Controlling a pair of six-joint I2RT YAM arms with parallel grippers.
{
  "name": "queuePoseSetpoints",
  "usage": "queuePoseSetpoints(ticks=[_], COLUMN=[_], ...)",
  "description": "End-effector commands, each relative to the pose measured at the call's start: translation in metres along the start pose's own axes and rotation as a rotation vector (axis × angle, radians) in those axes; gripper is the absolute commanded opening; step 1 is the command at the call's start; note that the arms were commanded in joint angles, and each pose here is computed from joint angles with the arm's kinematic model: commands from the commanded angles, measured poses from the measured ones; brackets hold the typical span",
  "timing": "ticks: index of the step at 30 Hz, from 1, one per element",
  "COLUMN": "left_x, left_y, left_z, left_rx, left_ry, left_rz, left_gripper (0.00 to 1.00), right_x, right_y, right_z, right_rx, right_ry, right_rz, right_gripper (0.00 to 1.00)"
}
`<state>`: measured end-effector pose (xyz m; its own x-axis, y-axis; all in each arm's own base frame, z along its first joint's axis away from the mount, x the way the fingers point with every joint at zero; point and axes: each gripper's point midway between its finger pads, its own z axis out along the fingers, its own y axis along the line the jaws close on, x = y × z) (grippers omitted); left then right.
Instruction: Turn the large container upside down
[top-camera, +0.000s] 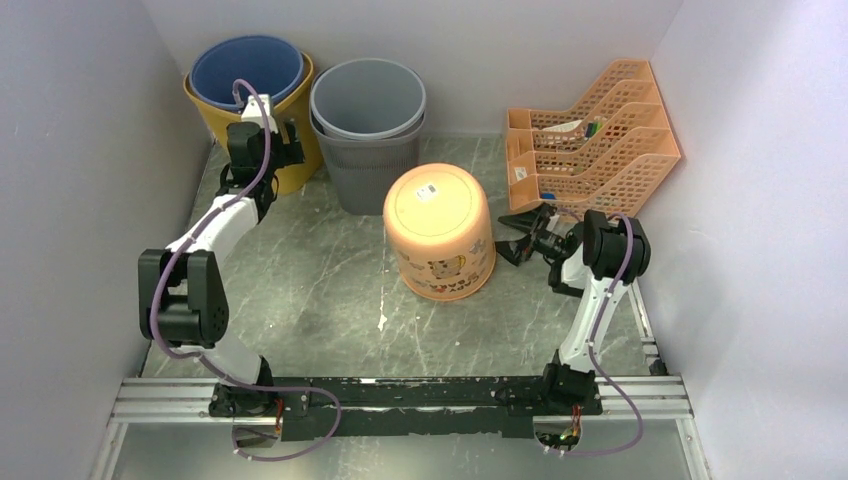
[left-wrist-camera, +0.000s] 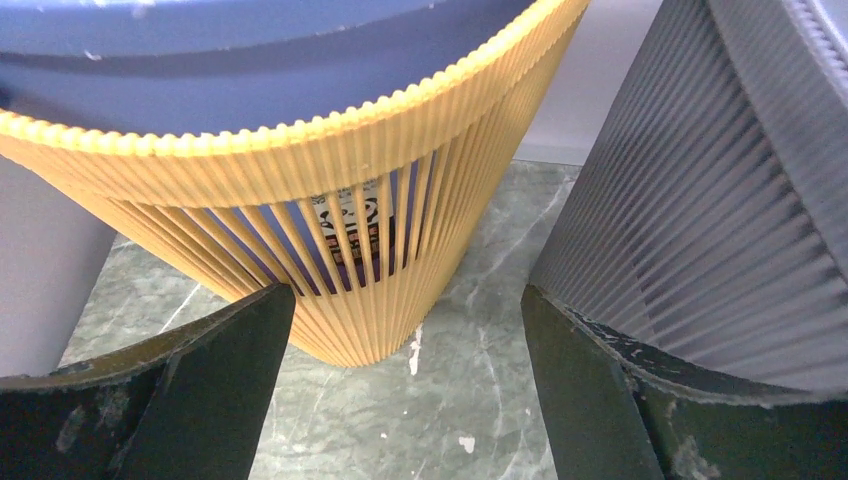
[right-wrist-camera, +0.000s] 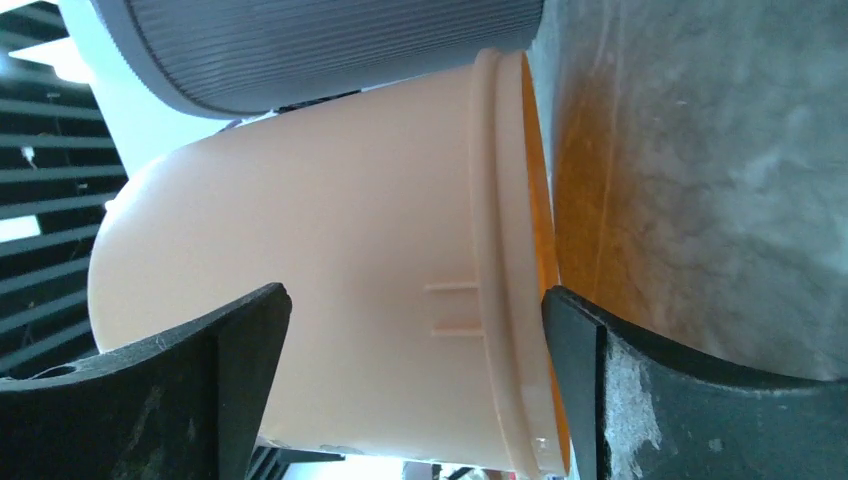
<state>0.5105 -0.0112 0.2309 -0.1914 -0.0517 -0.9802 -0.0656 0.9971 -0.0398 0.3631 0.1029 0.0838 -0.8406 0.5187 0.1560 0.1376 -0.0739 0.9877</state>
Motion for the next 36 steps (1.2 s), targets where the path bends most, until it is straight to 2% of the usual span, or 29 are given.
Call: queuePoseSetpoints(ticks=[1,5,9,11,12,13,15,19,26,29,36], left_x=[-0.018,-0.016,-0.010,-0.007,-0.005,-0.005,-0.004,-0.003,0.000,0.014,0.049], left_y=[-0.008,-0.008,-0.009,-0.010,-0.011,-0.011,-0.013,-0.015,-0.020,-0.027,-0.081], left_z=[0.016,0.024,0.030,0.031,0.031,0.032,0.034,0.034,0.023,0.013,-0.021], left_rx=[0.033,0.031,0.034,0.037,0.041,0.043,0.048,0.057,0.087,0.104,0.226], left_ry=[-0.056,-0.062,-0.058,-0.055,-0.055,-0.057,-0.058,-0.063,-0.049,-0.022,0.064], left_rz=[-0.023,-0.028,-0.030,-0.038,-0.042,-0.046,-0.056,-0.084,-0.073,-0.066,-0.054], left_gripper=[0.96,0.96,0.96,0.96,0.96,0.96,0.96,0.95,0.92,0.90,0.84], right_x=[0.000,-0.007,-0.019,-0.036,-0.041,-0.044,-0.049,-0.052,-0.044,-0.037,-0.024], right_y=[0.001,0.001,-0.003,-0.021,-0.036,-0.044,-0.042,-0.018,0.033,0.065,0.119], right_z=[-0.009,-0.012,-0.011,-0.017,-0.027,-0.035,-0.052,-0.068,-0.076,-0.076,-0.087], right_rx=[-0.028,0.002,0.112,0.321,0.492,0.632,0.793,0.887,0.924,0.954,1.031], right_ry=[-0.033,-0.052,-0.080,-0.106,-0.105,-0.062,-0.058,-0.130,-0.187,-0.216,-0.286], right_rz=[-0.187,-0.202,-0.210,-0.309,-0.346,-0.459,-0.511,-0.578,-0.662,-0.738,-0.845], right_gripper=[1.00,1.00,1.00,1.00,1.00,1.00,1.00,1.00,1.00,1.00,1.00])
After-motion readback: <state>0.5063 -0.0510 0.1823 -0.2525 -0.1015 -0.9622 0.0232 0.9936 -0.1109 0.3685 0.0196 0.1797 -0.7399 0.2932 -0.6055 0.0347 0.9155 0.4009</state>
